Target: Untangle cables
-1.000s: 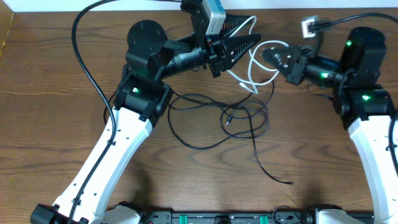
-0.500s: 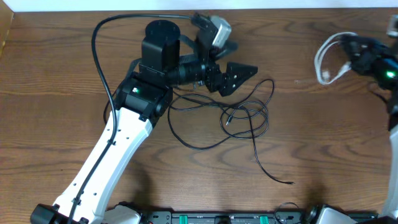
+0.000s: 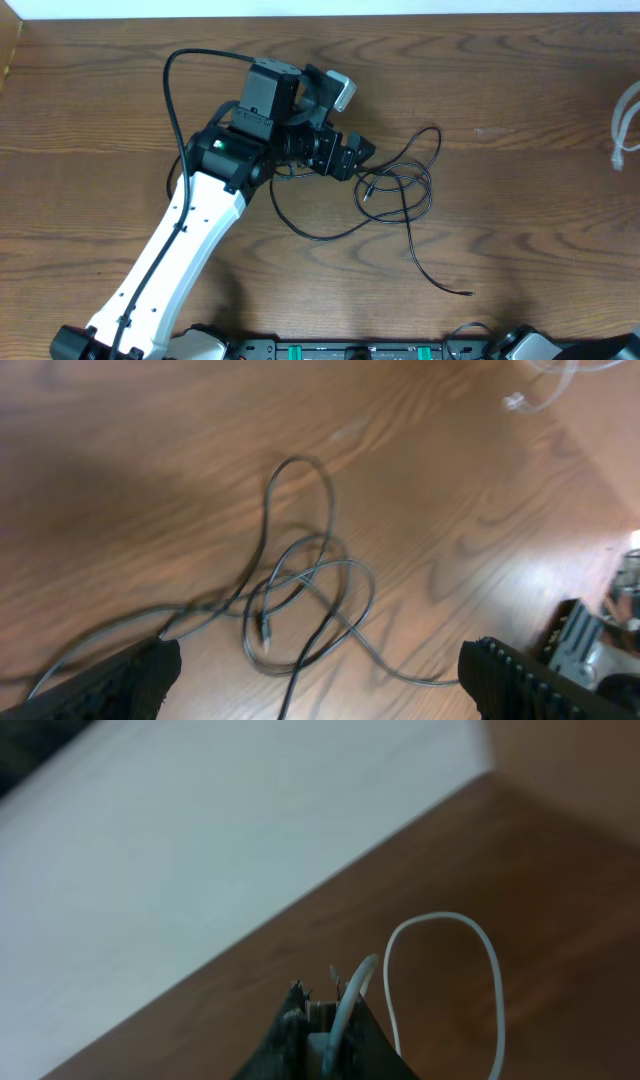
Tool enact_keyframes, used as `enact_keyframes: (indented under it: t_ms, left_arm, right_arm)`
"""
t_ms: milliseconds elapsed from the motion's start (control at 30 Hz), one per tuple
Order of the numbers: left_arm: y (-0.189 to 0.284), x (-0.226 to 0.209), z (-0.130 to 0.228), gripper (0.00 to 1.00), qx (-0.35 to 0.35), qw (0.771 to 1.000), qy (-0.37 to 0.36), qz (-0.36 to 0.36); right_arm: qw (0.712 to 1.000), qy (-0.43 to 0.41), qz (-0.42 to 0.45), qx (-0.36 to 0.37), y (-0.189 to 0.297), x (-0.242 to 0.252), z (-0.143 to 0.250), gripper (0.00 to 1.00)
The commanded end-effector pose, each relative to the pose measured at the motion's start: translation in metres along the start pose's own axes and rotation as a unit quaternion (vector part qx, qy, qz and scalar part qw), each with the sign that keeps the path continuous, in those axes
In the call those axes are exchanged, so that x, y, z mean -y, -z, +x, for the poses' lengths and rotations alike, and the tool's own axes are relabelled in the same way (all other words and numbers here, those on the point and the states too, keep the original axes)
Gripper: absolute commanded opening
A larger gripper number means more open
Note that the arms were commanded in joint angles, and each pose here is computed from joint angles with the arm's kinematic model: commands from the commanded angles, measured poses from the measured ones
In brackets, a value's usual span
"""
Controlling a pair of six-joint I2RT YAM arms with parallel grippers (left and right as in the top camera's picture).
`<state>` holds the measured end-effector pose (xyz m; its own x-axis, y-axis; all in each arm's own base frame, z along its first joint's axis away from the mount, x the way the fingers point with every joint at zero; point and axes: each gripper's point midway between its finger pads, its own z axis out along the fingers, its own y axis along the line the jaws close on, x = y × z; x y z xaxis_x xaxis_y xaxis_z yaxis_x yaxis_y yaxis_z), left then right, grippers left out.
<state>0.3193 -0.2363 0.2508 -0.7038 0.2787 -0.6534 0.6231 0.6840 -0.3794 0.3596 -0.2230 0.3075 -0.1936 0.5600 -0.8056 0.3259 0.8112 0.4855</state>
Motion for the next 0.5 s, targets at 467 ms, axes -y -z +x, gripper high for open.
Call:
enact_keyframes:
  t_ms: [467]
  left_arm:
    - [-0.034, -0.031, 0.018, 0.94, -0.052, 0.998, 0.021, -0.032]
  right_arm:
    - [0.958, 0.008, 0.284, 0.041, -0.021, 0.176, -0.006, 0.25]
